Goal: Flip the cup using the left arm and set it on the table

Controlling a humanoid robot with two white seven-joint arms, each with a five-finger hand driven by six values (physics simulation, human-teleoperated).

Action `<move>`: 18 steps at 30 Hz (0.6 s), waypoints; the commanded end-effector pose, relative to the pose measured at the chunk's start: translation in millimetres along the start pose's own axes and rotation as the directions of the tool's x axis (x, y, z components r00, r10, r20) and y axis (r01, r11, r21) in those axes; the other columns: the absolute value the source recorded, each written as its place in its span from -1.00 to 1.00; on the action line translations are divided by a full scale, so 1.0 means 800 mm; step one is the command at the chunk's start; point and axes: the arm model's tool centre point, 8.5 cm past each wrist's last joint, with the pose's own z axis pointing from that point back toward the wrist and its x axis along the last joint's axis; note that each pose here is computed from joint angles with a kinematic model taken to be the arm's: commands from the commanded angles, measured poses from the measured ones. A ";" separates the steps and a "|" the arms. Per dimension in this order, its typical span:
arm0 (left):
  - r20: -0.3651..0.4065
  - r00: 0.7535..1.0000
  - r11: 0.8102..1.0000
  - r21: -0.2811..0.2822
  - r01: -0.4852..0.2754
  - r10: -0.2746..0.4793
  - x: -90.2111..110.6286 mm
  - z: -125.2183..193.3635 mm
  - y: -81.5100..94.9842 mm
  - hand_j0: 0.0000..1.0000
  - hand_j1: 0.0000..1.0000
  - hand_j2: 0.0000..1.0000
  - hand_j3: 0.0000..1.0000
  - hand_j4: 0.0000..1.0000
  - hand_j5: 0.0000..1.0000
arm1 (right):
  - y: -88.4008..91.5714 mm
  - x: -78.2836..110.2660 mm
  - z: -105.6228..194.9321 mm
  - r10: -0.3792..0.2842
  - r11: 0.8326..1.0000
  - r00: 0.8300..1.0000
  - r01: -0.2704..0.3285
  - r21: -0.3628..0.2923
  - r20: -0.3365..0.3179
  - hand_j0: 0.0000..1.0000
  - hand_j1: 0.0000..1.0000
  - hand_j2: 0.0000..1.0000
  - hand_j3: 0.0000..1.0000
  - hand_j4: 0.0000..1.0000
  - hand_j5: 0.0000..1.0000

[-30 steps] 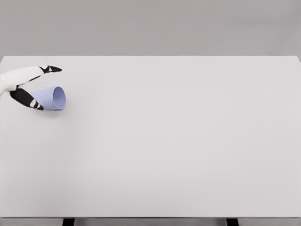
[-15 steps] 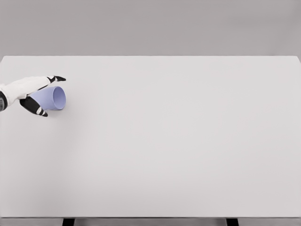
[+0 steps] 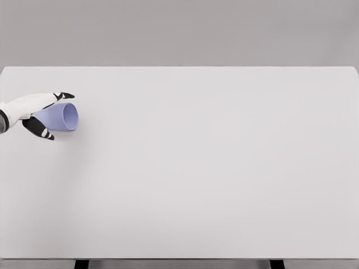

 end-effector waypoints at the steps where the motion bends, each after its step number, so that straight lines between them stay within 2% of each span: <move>1: -0.012 1.000 1.000 -0.002 -0.013 0.013 -0.005 -0.008 -0.003 1.00 1.00 1.00 1.00 1.00 1.00 | 0.000 0.000 0.000 -0.001 1.000 1.000 0.001 0.000 0.001 1.00 1.00 1.00 1.00 1.00 1.00; 9: -0.029 1.000 1.000 -0.001 -0.003 0.003 -0.003 -0.028 -0.013 1.00 1.00 1.00 1.00 1.00 1.00 | 0.000 -0.001 0.000 -0.001 1.000 1.000 0.001 0.000 -0.001 1.00 1.00 1.00 1.00 1.00 1.00; 18: -0.044 0.999 1.000 0.005 0.002 -0.002 -0.007 -0.029 -0.011 1.00 1.00 1.00 1.00 1.00 1.00 | 0.000 -0.001 0.000 -0.001 1.000 1.000 0.001 0.000 -0.001 1.00 1.00 1.00 1.00 1.00 1.00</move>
